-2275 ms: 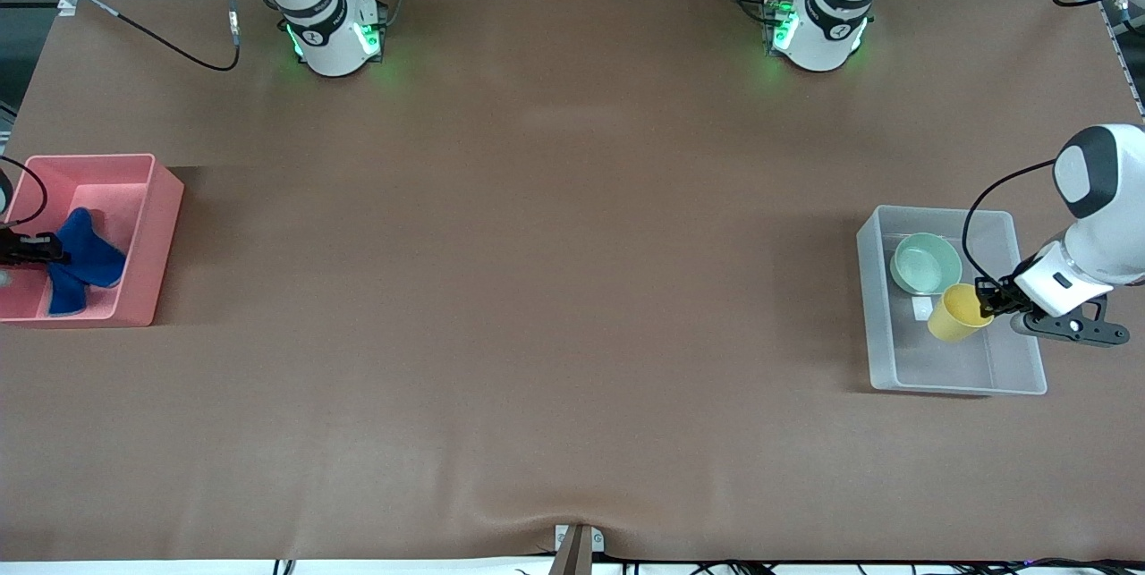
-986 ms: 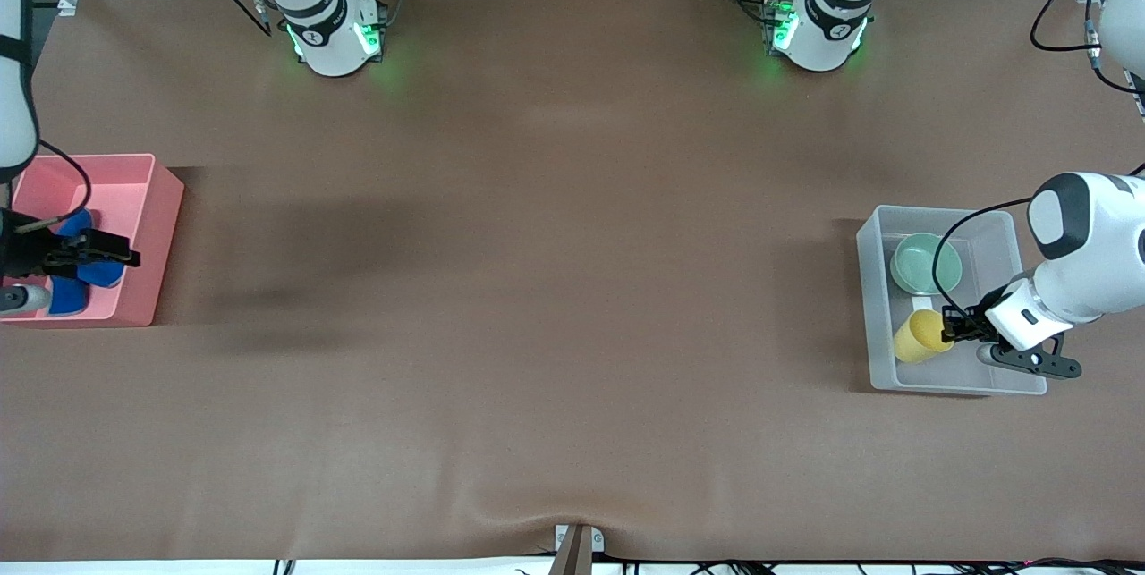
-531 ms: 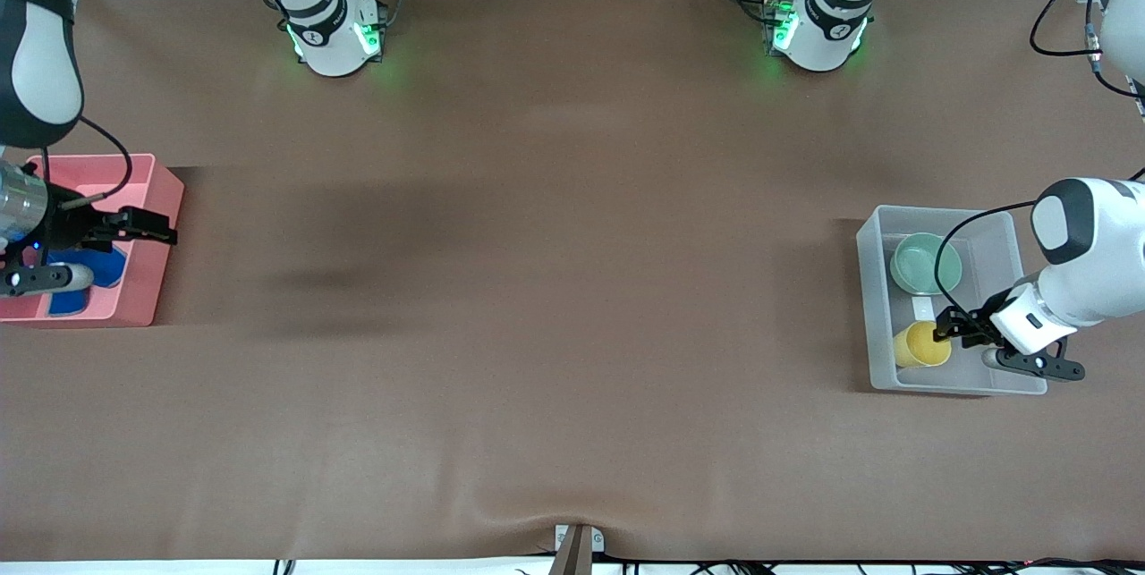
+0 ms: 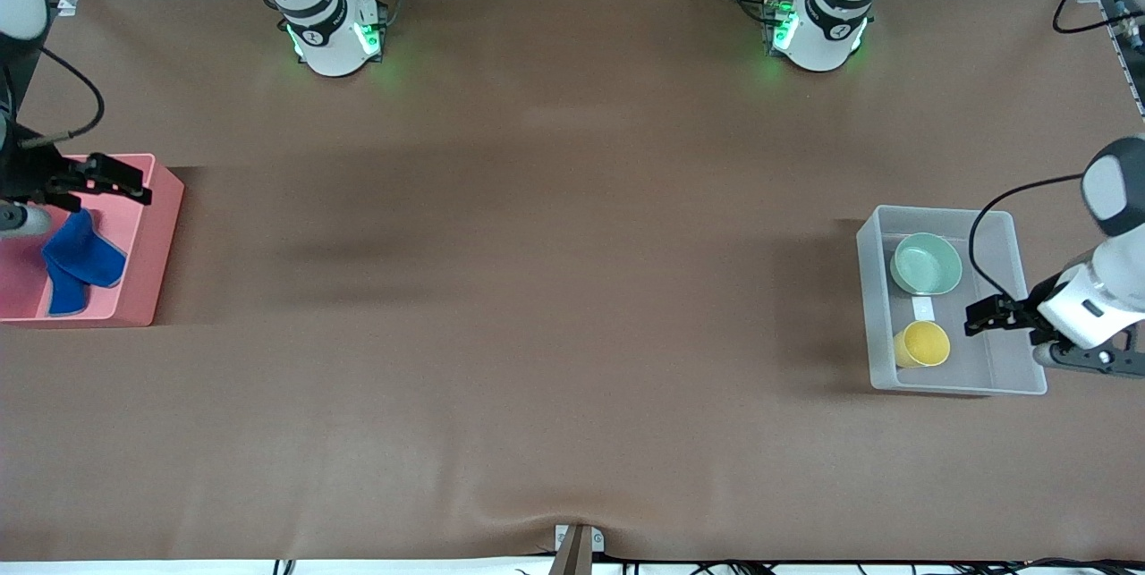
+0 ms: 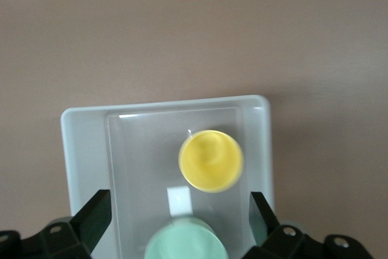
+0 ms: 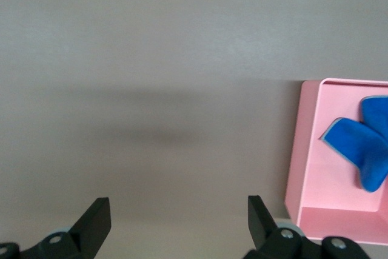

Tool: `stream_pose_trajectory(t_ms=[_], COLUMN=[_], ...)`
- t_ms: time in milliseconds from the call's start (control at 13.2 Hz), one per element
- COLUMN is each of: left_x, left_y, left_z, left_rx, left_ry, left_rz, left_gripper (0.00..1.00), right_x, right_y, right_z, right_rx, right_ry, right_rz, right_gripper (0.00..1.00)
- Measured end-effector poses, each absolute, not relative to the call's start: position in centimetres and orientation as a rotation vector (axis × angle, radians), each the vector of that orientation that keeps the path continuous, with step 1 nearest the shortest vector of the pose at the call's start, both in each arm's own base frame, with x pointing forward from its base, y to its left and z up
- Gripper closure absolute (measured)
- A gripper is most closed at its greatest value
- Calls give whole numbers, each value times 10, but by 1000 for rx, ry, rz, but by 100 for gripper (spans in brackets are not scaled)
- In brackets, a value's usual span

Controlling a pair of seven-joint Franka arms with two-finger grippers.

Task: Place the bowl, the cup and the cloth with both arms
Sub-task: 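Open the left gripper and raise both grippers away from the bins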

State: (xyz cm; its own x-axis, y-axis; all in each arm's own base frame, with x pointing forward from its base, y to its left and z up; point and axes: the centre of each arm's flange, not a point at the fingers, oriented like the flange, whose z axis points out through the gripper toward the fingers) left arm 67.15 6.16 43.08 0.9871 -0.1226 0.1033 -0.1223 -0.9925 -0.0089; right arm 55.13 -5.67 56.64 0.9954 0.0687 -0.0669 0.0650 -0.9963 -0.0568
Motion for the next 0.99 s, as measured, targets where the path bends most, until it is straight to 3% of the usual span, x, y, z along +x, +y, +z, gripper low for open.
stream_pose_trajectory(t_ms=[379,986], left_x=[648,635], left_y=[-33,-51], left_z=[535,589], left_rx=[-3110,-3129], left_ry=[22,-53], left_rz=[-189,-218], left_gripper=[0,0], right_x=[534,526], right_y=[-45,-52], right_z=[592,635], right_rx=[-3080,-3088], right_ry=[-73,-57], right_rz=[96,68], right_gripper=[0,0])
